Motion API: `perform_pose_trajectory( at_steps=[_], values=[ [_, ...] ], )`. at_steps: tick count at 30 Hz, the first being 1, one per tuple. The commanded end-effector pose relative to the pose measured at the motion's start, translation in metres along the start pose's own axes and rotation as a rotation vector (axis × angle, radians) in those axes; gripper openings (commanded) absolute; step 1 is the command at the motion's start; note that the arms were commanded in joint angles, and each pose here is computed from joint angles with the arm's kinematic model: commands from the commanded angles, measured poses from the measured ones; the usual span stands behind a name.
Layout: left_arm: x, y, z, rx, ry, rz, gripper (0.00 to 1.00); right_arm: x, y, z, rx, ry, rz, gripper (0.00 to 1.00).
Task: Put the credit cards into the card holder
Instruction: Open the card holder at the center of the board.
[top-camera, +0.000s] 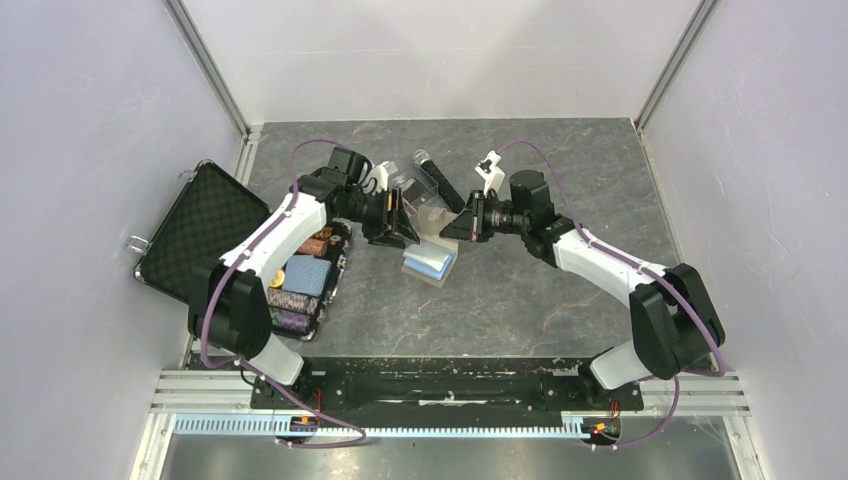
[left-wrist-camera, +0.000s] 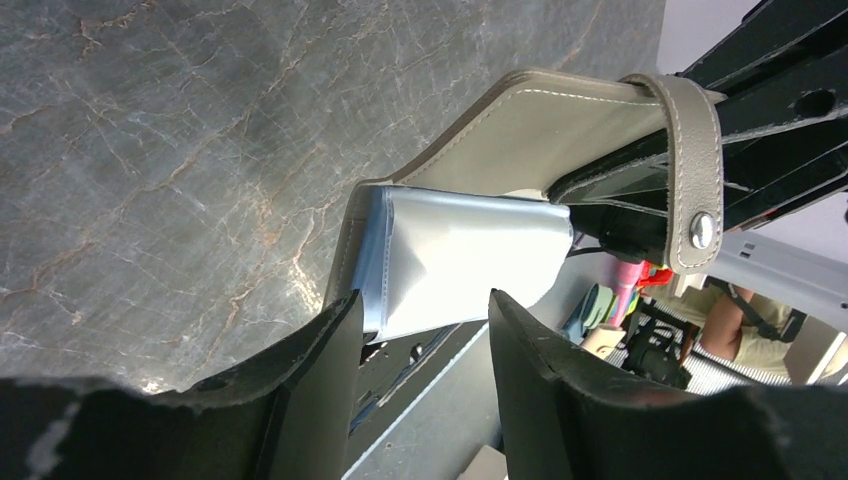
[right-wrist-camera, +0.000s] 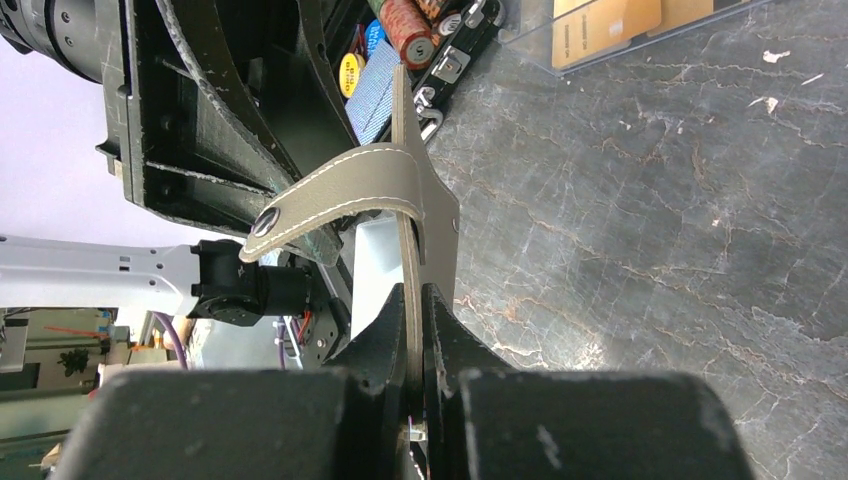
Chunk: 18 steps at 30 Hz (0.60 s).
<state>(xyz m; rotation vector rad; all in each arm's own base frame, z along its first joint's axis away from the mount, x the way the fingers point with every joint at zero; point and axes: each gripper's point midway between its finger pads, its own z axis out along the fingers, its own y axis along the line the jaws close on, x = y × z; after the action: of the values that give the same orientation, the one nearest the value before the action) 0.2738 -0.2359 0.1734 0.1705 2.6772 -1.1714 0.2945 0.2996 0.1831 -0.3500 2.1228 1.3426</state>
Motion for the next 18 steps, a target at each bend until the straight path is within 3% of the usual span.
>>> perform_pose_trajectory(
  at_steps=[1, 11, 18],
  values=[
    [0.004, -0.002, 0.003, 0.034, 0.035, 0.054, 0.56, -0.016, 0.006, 0.001, -0.018, -0.029, -0.039, 0.0],
    [0.009, -0.003, 0.01, 0.078, 0.074, 0.043, 0.55, -0.014, 0.002, 0.003, -0.015, -0.021, -0.033, 0.0],
    [0.002, -0.021, 0.01, 0.184, 0.053, 0.038, 0.48, -0.012, -0.001, 0.003, -0.014, -0.014, -0.027, 0.0]
  ],
)
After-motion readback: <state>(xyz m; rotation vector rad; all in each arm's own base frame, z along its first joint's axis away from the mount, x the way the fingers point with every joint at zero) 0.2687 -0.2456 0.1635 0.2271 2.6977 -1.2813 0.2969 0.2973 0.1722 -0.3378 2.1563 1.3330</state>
